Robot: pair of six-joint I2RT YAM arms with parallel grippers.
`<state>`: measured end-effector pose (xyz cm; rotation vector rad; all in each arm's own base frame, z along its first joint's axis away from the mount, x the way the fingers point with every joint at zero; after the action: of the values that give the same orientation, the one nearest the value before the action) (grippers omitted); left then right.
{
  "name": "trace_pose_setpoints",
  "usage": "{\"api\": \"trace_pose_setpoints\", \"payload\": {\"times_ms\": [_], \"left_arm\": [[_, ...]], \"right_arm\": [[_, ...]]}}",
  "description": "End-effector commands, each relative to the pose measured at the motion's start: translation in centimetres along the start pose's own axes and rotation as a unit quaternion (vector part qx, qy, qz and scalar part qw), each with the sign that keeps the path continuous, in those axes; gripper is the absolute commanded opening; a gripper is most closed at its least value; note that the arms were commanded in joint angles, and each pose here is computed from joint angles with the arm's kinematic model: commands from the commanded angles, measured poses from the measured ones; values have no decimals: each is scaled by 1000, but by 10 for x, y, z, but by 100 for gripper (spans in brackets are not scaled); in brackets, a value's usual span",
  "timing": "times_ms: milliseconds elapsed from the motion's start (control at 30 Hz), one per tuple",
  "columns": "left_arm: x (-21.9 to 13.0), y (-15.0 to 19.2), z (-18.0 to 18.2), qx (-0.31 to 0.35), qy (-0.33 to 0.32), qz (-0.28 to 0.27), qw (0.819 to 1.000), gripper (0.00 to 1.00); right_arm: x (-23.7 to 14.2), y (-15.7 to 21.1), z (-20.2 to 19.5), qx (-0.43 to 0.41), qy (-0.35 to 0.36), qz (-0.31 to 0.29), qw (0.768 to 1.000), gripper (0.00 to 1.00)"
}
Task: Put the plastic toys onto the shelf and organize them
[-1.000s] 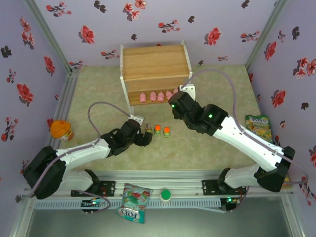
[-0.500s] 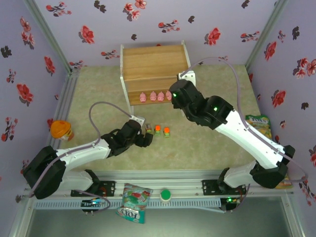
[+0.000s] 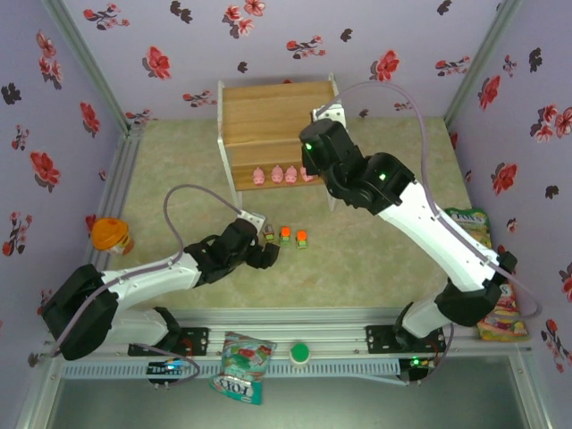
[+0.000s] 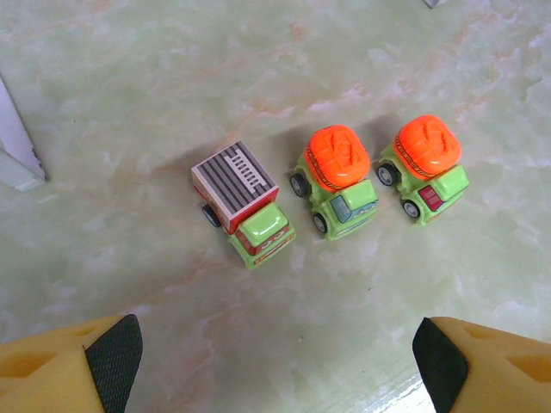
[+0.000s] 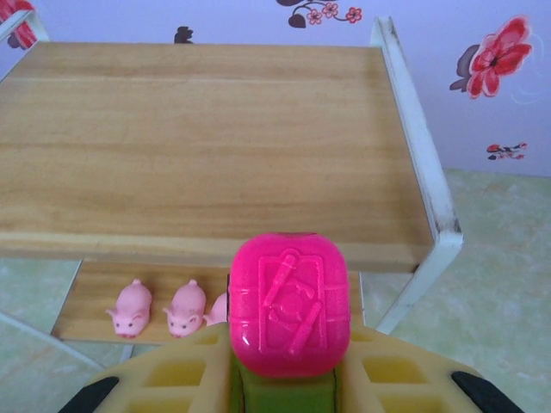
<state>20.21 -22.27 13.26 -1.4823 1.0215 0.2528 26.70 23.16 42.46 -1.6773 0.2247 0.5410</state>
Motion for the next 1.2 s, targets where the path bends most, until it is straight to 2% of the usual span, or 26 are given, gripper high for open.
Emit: {"api": "trace_pose_setpoints", "payload": {"times_ms": [0,433,1167], "left_arm": [[-8,-14,-9,14,16,-29,999,87],[-9,-14,-10,16,17,-30,999,87],[-9,-15,-10,16,17,-30,999,87]], "right_arm": [[6,-8,-5,-16,4,5,1000,28],[40,-21,-15,-19,17,28,999,29],[70,-21,-27,-14,12,64,998,31]]}}
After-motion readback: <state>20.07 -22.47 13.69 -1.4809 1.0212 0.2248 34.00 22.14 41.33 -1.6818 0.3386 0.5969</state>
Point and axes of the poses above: each hand's point on the last joint's axis, 136 mm out from that joint toward the fingers, its own x axis out along the fingers, its own z axis along the line the jaws close on, y = z × x, the point moved 6 cm from there along -x, back along the fingers, and after that the axes turned 7 degrees about -x, right-handed, at the moved point
